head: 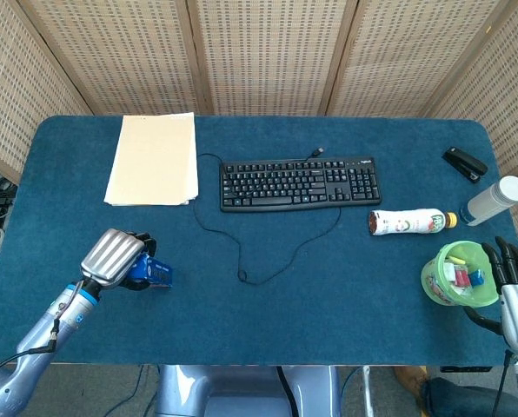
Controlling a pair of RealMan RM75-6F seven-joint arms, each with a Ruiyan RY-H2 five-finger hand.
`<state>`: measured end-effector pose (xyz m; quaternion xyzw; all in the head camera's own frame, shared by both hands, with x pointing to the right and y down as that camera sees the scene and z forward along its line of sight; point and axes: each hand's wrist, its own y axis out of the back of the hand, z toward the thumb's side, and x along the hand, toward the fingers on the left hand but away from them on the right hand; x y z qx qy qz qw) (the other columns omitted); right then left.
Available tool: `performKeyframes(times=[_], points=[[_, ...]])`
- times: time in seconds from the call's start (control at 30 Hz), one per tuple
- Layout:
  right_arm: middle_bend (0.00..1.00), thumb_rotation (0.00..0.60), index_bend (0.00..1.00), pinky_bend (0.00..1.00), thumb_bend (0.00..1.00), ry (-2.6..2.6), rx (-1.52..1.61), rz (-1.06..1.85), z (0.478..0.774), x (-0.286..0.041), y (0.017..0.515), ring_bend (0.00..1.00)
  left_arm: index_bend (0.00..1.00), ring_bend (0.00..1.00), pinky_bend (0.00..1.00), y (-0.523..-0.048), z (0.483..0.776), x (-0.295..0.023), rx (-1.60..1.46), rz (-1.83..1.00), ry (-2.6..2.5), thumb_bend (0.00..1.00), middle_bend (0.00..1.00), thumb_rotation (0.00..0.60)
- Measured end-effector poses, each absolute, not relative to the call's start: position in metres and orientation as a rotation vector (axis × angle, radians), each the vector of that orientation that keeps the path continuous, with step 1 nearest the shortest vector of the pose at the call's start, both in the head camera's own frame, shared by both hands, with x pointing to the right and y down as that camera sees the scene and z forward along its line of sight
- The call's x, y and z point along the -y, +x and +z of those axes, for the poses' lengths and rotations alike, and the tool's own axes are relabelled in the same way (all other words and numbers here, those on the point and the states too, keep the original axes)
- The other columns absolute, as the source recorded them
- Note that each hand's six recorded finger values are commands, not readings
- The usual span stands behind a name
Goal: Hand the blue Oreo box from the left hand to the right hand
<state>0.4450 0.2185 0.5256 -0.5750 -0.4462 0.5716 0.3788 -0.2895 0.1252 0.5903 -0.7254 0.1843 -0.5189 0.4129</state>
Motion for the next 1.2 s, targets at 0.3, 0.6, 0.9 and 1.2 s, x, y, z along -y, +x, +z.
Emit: performKeyframes(times=[0.3, 0.6, 0.9, 1.2], points=[[0.0, 0.6, 0.05, 0.0, 0.0, -1.48, 1.133, 1.469, 0.529, -0.219, 0.444, 0.0, 0.72, 0.63, 0.69, -0.296, 0.585, -0.116, -0.531, -1.322, -1.81, 0.39, 0.62, 0.6], [0.0, 0.6, 0.05, 0.0, 0.0, -1.514, 1.112, 1.474, 0.535, -0.216, 0.438, 0.0, 0.73, 0.63, 0.69, -0.297, 0.578, -0.096, -0.844, -1.214, -2.045, 0.36, 0.62, 0.6], [0.0, 0.6, 0.05, 0.0, 0.0, -1.617, 1.097, 1.475, 0.545, -0.194, 0.428, 0.0, 0.74, 0.63, 0.69, -0.287, 0.602, -0.08, -1.275, -0.953, -2.447, 0.36, 0.62, 0.6], [0.0, 0.6, 0.03, 0.0, 0.0, -1.717, 1.13, 1.361, 0.541, -0.157, 0.397, 0.0, 0.75, 0.63, 0.69, -0.219, 0.649, -0.082, -1.603, -0.675, -2.817, 0.36, 0.63, 0.6]])
